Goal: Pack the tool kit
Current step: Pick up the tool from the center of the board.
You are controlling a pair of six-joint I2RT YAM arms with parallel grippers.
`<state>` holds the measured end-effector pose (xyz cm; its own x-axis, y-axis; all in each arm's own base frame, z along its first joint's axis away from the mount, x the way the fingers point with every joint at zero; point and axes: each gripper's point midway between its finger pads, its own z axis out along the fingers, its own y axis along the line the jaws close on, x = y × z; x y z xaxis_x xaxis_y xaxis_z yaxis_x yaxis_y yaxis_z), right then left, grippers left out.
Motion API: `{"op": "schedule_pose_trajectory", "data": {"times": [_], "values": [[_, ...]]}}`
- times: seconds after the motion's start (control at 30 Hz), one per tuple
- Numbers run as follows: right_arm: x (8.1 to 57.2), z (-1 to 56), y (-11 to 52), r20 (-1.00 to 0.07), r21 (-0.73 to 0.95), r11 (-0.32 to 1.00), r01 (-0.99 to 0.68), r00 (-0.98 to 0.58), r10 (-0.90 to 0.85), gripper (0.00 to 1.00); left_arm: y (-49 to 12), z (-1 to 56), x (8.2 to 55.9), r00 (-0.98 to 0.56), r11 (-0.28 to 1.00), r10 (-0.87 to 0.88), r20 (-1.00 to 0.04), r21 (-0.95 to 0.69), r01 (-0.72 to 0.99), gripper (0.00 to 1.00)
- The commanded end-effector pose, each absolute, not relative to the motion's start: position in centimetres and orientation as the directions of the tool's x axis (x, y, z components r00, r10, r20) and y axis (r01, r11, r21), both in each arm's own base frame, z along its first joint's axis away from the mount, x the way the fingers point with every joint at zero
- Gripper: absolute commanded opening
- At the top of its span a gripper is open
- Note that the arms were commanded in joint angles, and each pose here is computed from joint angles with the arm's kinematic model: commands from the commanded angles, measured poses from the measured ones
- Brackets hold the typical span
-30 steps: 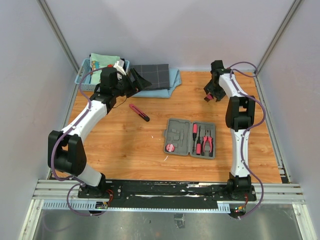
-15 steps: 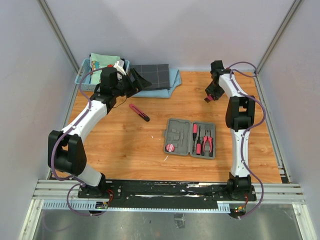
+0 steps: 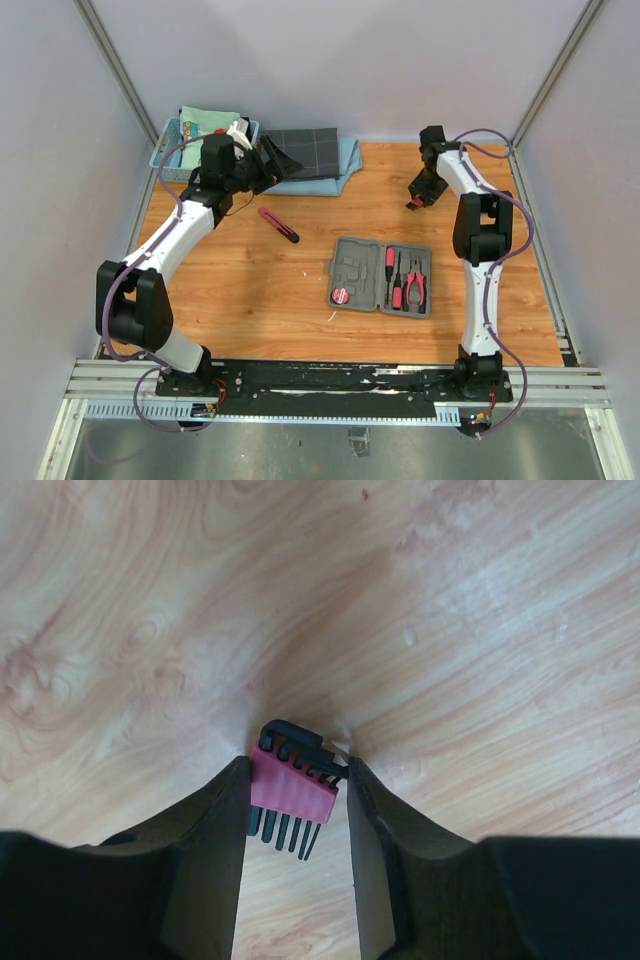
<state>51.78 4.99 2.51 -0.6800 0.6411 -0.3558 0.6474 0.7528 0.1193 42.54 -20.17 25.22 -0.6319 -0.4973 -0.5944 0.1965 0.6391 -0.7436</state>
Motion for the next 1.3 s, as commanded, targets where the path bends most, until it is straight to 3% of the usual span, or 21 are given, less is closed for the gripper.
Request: {"op": "schedule_pose_trajectory", "data": {"times": [0.0, 0.3, 0.47, 0.6, 0.93, 1.27], "values": [[47.3, -0.5, 6.6, -0.231, 0.017, 0.811, 0.585, -0.787, 0.572, 0.35, -20.7, 27.1, 42.3, -0.611, 0.618, -0.497, -0.616, -0.746, 0.249, 0.89], [48.2, -0.1, 7.7, -0.242, 0.036, 0.916, 0.399, -0.886, 0.395, 0.34, -20.5, 27.3, 41.8, -0.604, 0.615, -0.503, -0.619, -0.747, 0.253, 0.90], [47.8, 0.0, 7.9, -0.200, 0.035, 0.942, 0.333, -0.921, 0.333, 0.60, -20.5, 27.3, 41.7, -0.601, 0.616, -0.504, -0.621, -0.746, 0.255, 0.90], [46.4, -0.4, 7.9, -0.139, 0.019, 0.954, 0.298, -0.944, 0.298, 0.66, -20.4, 27.3, 41.6, -0.600, 0.615, -0.504, -0.621, -0.746, 0.255, 0.90], [46.6, 0.2, 7.9, -0.164, 0.016, 0.913, 0.409, -0.899, 0.405, 0.64, -20.5, 27.4, 41.5, -0.598, 0.610, -0.509, -0.619, -0.750, 0.256, 0.90], [48.0, 0.3, 9.3, -0.205, 0.028, 0.892, 0.452, -0.870, 0.448, 0.50, -20.3, 27.7, 41.2, -0.591, 0.614, -0.509, -0.626, -0.745, 0.261, 0.90]]}}
